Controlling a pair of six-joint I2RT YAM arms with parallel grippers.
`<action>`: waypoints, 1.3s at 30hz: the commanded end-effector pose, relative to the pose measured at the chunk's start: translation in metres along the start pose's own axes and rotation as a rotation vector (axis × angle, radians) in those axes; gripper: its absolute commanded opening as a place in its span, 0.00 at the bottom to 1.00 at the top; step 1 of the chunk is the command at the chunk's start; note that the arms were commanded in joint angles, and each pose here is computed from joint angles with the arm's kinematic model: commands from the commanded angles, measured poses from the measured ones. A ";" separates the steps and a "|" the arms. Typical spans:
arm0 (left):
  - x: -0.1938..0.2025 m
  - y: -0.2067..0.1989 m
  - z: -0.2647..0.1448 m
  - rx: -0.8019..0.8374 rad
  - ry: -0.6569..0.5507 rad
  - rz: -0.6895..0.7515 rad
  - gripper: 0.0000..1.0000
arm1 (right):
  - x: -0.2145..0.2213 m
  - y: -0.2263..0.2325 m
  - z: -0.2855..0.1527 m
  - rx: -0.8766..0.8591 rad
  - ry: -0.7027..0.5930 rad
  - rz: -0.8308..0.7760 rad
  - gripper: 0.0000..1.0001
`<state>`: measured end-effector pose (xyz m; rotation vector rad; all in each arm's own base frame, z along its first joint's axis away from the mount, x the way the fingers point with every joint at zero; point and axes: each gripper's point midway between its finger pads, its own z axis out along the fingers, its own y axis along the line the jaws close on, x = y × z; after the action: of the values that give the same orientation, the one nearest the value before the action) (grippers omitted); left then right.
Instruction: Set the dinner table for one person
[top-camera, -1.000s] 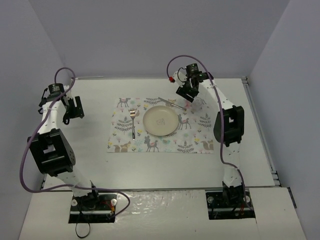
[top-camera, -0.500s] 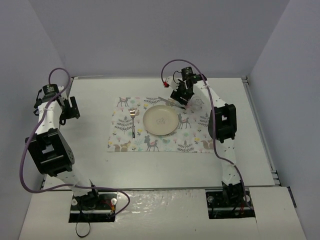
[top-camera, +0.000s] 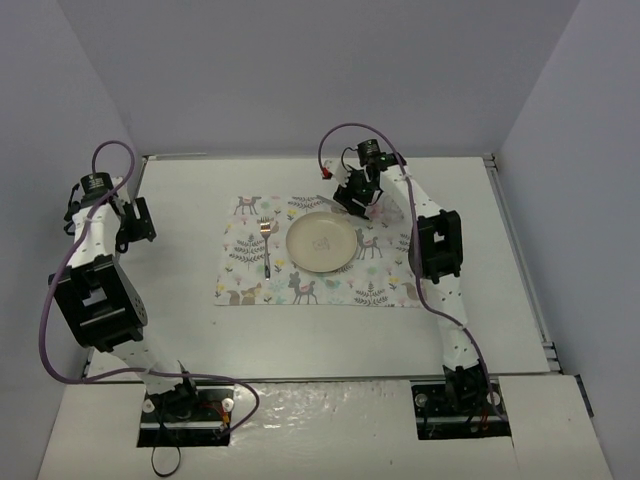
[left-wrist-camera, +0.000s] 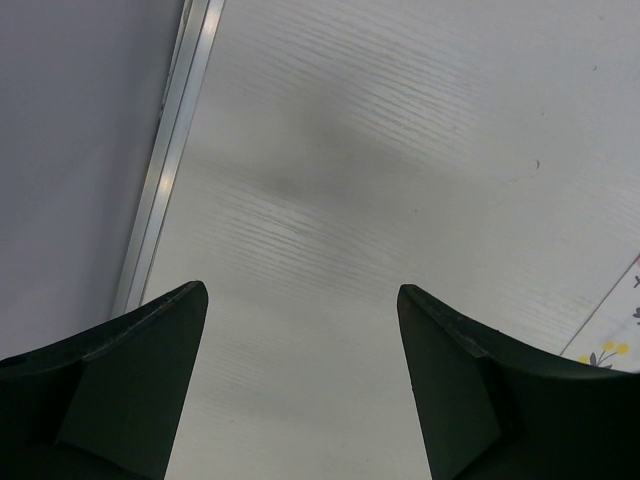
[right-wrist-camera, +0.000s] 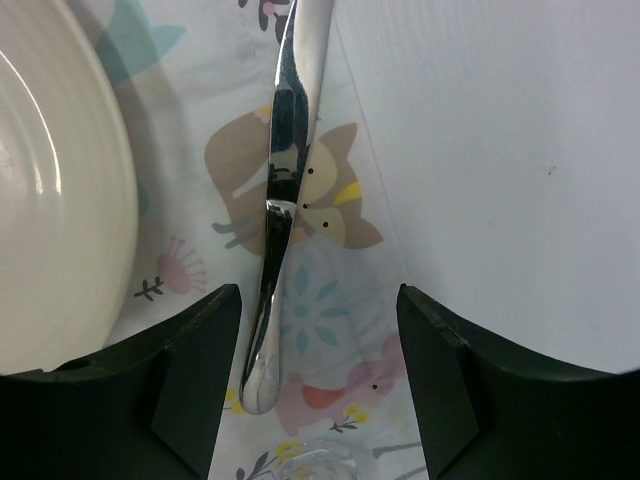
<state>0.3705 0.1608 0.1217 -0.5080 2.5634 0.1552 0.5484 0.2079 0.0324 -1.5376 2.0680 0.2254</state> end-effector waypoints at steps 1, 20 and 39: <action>-0.028 0.006 -0.008 -0.006 -0.084 -0.020 0.74 | -0.026 0.007 -0.008 -0.041 -0.085 0.021 0.59; -0.024 0.003 0.014 0.006 -0.047 -0.049 0.74 | 0.036 0.040 0.028 -0.158 0.088 0.130 0.00; -0.033 -0.002 -0.004 0.030 -0.090 -0.046 0.74 | -0.105 -0.059 -0.197 0.480 -0.318 0.500 0.00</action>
<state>0.3761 0.1603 0.0882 -0.5650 2.6185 0.0955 0.5545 0.1959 0.1013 -1.0094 2.2570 0.1719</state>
